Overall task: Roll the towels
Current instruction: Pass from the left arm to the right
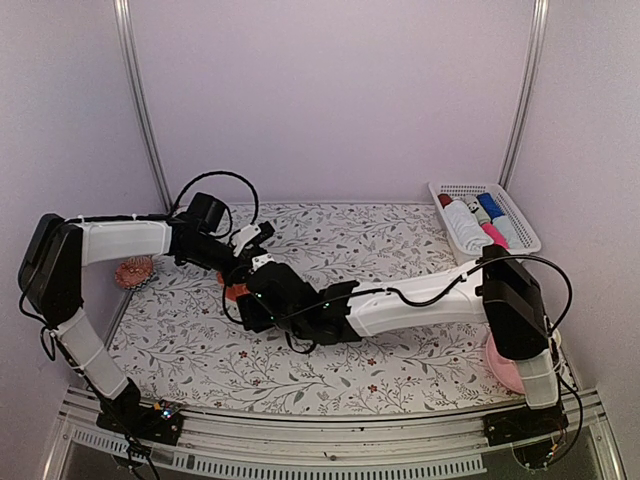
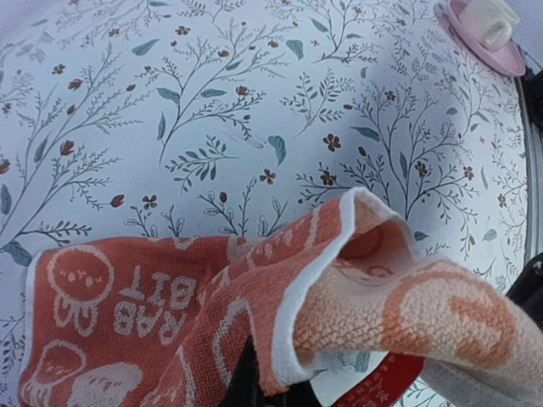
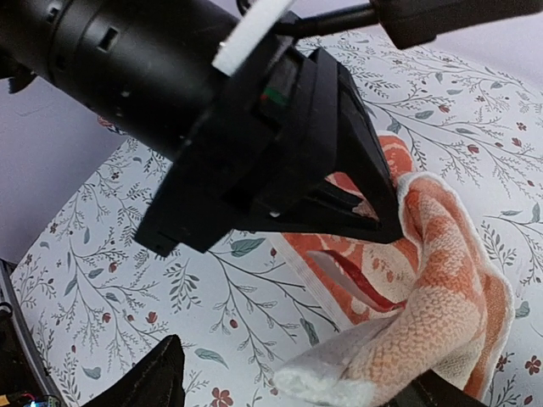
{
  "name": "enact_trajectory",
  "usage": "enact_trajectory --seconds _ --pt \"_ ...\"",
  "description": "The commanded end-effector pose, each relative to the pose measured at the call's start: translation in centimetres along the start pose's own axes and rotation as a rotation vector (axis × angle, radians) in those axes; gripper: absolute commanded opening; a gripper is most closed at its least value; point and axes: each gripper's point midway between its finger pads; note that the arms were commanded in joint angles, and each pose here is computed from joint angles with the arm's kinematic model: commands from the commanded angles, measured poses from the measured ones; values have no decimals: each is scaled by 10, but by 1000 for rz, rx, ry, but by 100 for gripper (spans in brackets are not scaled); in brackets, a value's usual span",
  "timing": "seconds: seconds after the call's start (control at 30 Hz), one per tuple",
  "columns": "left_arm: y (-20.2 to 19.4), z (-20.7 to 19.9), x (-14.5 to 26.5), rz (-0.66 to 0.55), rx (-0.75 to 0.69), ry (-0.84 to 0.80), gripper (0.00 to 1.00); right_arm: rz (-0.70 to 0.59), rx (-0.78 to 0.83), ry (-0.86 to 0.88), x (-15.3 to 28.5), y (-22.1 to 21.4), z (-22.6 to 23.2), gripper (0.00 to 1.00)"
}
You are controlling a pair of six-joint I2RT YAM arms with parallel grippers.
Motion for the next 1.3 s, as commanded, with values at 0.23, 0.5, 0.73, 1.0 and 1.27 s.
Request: enact_trajectory --seconds 0.23,0.5,0.73,1.0,1.27 --pt "9 -3 -4 -27 -29 -7 0 -41 -64 -137 6 11 -47 70" --pt "5 -3 -4 -16 -36 0 0 -56 -267 39 38 17 -77 71" --pt "5 -3 -6 -15 -36 0 0 -22 -264 211 29 23 -48 74" --pt "5 -3 -8 -15 -36 -9 0 -24 -195 160 20 21 -51 70" --pt "5 -7 -7 -8 -45 -32 0 4 -93 83 2 13 -57 26"
Point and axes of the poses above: each gripper's point midway between its finger pads, its own x axis back along the fingers, its own z axis along the line the jaws close on, y = z × x, and after that the axes turned 8 degrees about -x, right-handed
